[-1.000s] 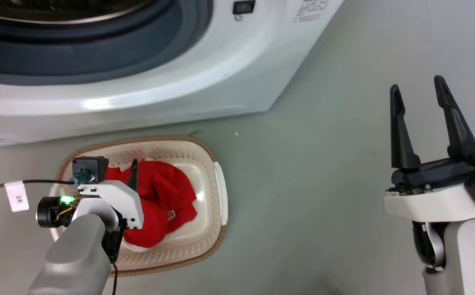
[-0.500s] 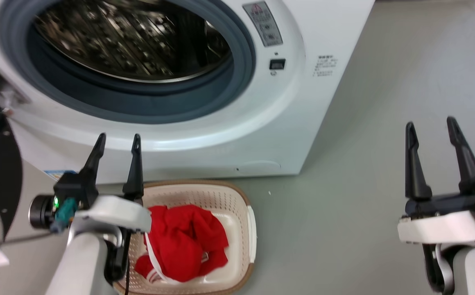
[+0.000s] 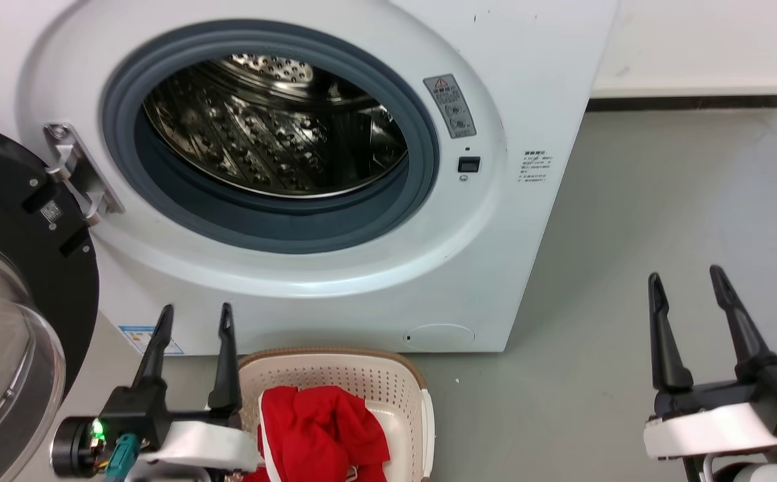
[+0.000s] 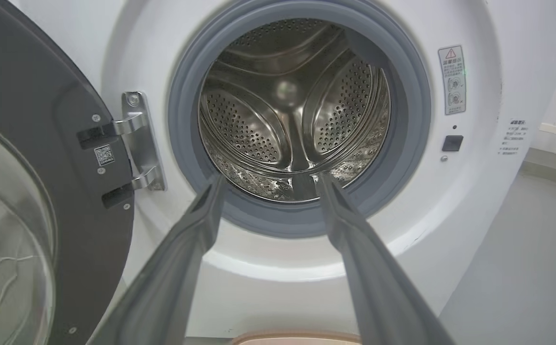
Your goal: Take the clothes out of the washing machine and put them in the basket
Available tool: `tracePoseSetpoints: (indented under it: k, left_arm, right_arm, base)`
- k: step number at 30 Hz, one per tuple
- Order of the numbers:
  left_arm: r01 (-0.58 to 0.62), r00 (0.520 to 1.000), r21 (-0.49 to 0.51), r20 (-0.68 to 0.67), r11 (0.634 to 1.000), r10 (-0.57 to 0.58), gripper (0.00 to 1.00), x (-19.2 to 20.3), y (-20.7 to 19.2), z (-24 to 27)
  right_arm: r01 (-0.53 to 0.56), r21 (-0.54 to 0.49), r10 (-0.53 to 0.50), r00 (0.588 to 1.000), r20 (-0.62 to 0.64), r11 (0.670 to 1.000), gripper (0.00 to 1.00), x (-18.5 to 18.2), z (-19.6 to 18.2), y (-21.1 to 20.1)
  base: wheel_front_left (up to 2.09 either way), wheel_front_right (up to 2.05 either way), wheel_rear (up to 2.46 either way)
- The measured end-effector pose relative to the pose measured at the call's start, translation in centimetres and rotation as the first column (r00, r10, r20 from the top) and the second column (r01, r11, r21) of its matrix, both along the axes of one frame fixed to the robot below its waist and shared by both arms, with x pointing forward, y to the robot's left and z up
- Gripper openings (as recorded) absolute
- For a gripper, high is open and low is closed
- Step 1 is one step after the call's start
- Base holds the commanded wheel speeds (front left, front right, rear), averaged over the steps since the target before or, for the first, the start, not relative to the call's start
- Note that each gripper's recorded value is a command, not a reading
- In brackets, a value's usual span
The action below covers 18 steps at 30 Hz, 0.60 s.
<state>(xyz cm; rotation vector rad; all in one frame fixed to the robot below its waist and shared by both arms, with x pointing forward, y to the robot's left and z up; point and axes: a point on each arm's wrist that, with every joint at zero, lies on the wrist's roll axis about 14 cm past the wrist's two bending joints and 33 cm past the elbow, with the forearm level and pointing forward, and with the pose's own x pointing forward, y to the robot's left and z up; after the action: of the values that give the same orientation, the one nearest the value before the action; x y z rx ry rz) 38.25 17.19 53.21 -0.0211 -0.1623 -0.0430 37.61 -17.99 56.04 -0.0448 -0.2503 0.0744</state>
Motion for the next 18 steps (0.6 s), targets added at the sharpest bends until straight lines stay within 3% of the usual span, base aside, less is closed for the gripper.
tracePoseSetpoints:
  k: [18]
  left_arm:
    - [0.014, 1.000, 0.038, 0.013, 0.999, -0.015, 1.00, -1.0, -0.8, 0.3]
  right_arm:
    - [0.021, 0.027, -0.021, 1.000, -0.004, 0.999, 1.00, -1.6, -0.1, -0.7]
  base:
    - [0.00, 0.00, 0.00]
